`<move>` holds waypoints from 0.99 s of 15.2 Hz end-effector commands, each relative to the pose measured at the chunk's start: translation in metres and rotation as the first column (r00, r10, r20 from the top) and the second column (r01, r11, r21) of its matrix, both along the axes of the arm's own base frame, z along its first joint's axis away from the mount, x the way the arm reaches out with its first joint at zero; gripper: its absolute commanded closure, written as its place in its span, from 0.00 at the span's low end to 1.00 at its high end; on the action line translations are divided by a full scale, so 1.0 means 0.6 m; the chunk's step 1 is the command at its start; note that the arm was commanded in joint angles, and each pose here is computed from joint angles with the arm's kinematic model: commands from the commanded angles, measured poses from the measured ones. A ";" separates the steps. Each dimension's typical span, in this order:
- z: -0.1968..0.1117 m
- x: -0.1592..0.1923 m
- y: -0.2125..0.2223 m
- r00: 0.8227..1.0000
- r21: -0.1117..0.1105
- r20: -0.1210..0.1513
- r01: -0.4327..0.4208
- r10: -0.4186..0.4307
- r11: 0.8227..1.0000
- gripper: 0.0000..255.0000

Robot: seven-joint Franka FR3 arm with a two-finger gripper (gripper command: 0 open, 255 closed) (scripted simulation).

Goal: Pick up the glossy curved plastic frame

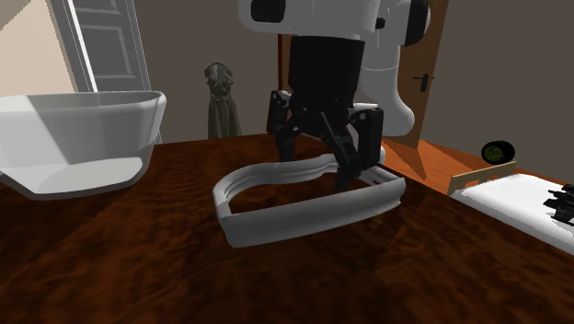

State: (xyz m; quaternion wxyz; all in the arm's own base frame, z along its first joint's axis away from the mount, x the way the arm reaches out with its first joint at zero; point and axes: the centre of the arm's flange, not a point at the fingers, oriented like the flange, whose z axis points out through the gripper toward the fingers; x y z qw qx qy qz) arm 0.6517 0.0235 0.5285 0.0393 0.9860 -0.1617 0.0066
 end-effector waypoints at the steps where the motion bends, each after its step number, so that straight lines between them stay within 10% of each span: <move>1: -0.008 0.000 0.001 1.000 0.000 0.001 0.000 0.000 1.000 0.00; 2: -0.008 -0.002 0.001 1.000 0.000 0.001 0.000 0.000 1.000 1.00; 15: 0.027 0.000 0.001 1.000 0.000 0.001 0.000 0.000 1.000 1.00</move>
